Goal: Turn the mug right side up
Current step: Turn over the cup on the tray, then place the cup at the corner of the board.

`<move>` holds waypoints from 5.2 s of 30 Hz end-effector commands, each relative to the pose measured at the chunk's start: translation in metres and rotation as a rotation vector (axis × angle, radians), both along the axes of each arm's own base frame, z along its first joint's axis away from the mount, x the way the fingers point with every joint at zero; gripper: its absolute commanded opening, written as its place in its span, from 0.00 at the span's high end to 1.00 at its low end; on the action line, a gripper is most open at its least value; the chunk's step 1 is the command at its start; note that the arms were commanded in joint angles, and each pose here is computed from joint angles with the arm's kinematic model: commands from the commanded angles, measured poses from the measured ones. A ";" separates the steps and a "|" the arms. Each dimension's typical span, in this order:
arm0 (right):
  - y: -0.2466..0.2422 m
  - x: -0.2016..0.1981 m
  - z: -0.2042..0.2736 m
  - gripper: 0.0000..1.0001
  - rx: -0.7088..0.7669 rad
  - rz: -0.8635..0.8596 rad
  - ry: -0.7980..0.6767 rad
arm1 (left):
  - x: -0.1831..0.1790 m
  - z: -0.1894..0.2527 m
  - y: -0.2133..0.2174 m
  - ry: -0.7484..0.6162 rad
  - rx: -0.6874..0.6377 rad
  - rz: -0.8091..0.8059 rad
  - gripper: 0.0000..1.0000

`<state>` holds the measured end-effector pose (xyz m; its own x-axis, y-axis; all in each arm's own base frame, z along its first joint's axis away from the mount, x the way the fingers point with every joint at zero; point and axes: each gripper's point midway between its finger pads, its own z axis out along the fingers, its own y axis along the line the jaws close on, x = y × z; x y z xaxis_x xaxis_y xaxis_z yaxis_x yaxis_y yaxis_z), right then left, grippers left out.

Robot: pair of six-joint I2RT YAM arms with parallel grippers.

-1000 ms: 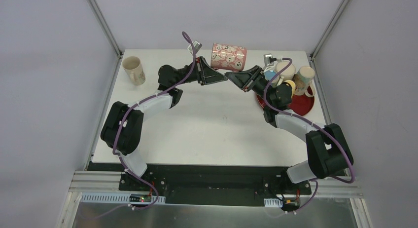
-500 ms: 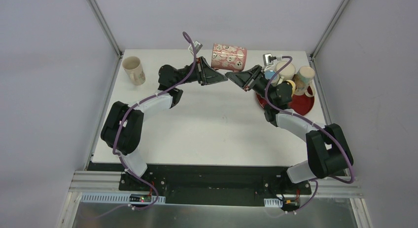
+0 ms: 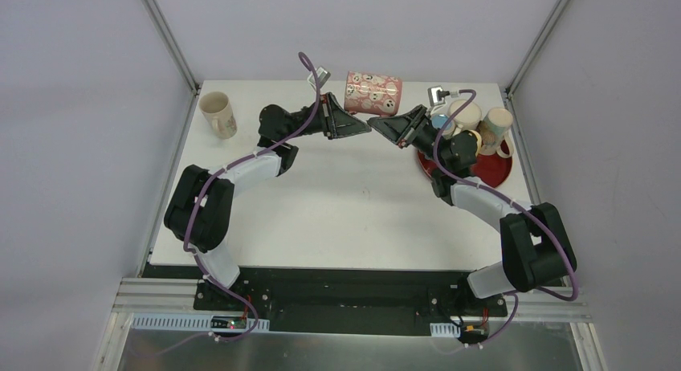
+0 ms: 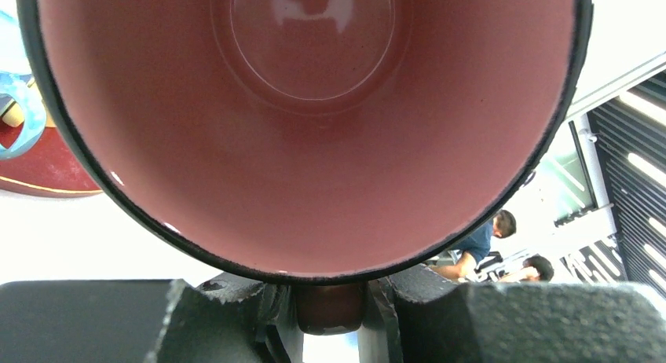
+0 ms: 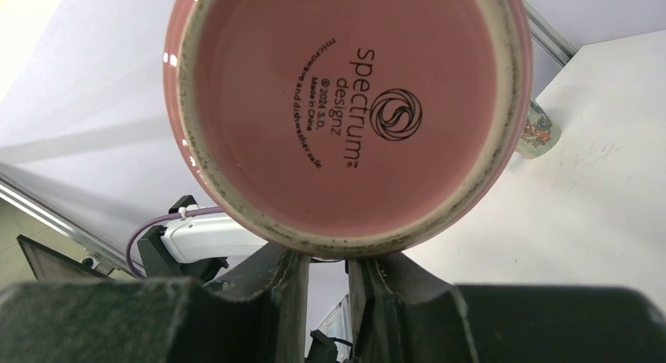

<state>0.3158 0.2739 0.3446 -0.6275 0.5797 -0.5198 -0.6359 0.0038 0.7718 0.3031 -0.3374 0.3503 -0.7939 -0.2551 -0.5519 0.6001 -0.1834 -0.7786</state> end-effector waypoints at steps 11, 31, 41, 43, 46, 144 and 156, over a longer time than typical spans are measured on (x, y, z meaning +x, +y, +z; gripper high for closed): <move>-0.014 -0.009 0.030 0.49 -0.016 -0.036 -0.140 | -0.027 0.061 0.019 -0.234 -0.106 0.031 1.00; -0.015 -0.051 -0.020 0.01 -0.408 0.148 -0.349 | 0.006 0.040 0.061 -0.271 0.029 0.233 1.00; -0.059 -0.077 -0.080 0.01 -0.868 0.169 -0.378 | 0.024 0.020 0.083 -0.292 0.208 0.338 1.00; -0.072 -0.080 -0.094 0.01 -0.969 0.144 -0.341 | 0.028 0.013 0.085 -0.283 0.258 0.348 1.00; -0.092 -0.083 -0.108 0.01 -1.085 0.093 -0.303 | 0.039 -0.001 0.089 -0.289 0.345 0.381 1.00; -0.133 -0.087 -0.136 0.01 -1.138 -0.103 -0.367 | 0.218 -0.226 0.335 0.174 1.449 0.891 1.00; -0.133 -0.088 -0.134 0.01 -1.123 -0.102 -0.365 | 0.209 -0.226 0.331 0.174 1.433 0.855 1.00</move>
